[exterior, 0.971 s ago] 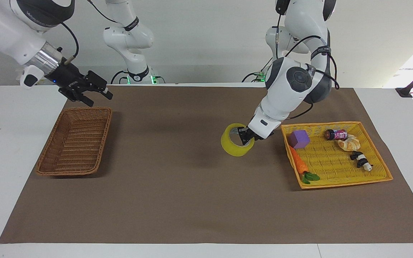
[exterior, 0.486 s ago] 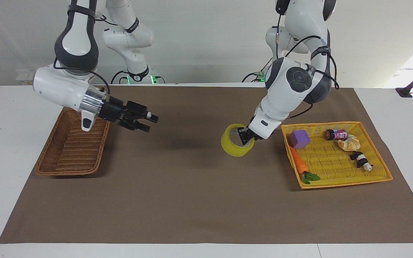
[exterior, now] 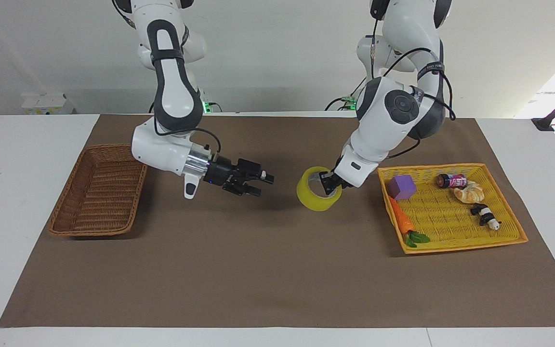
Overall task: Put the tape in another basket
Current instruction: 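Hold the tape with the left gripper while the right gripper grasps it, then carry the tape with the right gripper while the left gripper withdraws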
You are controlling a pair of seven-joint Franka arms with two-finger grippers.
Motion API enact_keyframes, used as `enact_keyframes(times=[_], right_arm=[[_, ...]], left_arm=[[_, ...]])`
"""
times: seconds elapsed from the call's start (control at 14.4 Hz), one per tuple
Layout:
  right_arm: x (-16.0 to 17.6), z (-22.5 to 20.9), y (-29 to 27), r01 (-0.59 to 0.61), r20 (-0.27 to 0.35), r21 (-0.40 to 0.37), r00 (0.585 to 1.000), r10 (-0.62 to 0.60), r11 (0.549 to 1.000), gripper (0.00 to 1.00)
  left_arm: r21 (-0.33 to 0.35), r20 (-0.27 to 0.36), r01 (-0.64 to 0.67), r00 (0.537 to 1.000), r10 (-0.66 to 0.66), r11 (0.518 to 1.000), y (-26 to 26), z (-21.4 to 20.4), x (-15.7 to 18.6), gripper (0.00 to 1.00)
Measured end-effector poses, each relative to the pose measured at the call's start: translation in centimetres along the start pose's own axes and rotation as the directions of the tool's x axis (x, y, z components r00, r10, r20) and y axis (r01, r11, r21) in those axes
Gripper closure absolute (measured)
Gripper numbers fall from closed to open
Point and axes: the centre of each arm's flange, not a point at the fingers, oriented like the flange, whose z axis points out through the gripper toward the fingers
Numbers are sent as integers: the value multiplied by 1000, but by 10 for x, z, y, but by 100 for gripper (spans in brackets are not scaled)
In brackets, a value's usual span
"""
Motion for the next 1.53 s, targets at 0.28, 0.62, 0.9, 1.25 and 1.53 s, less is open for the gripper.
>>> enact_keyframes(times=[0.28, 0.62, 0.9, 1.25, 1.53], right_arm=[[-20, 37, -22, -49, -33, 68, 998, 52, 996, 0], [-35, 58, -31, -53, -51, 42, 997, 55, 998, 0], [-35, 59, -30, -54, -52, 39, 997, 56, 998, 14], [-34, 58, -29, -54, -55, 38, 997, 56, 998, 45], [-34, 58, -29, -55, -54, 38, 997, 57, 998, 45]], left_arm=[[-1, 0, -1, 1000, 1, 1000, 2, 0, -1, 78], [2, 5, 1, 1000, -1, 1000, 0, 3, -2, 78], [2, 6, 1, 1000, -1, 1000, 0, 3, -2, 78], [2, 8, 1, 1000, -1, 1000, 0, 4, -3, 78], [2, 9, 1, 1000, -1, 1000, 0, 4, -3, 78]])
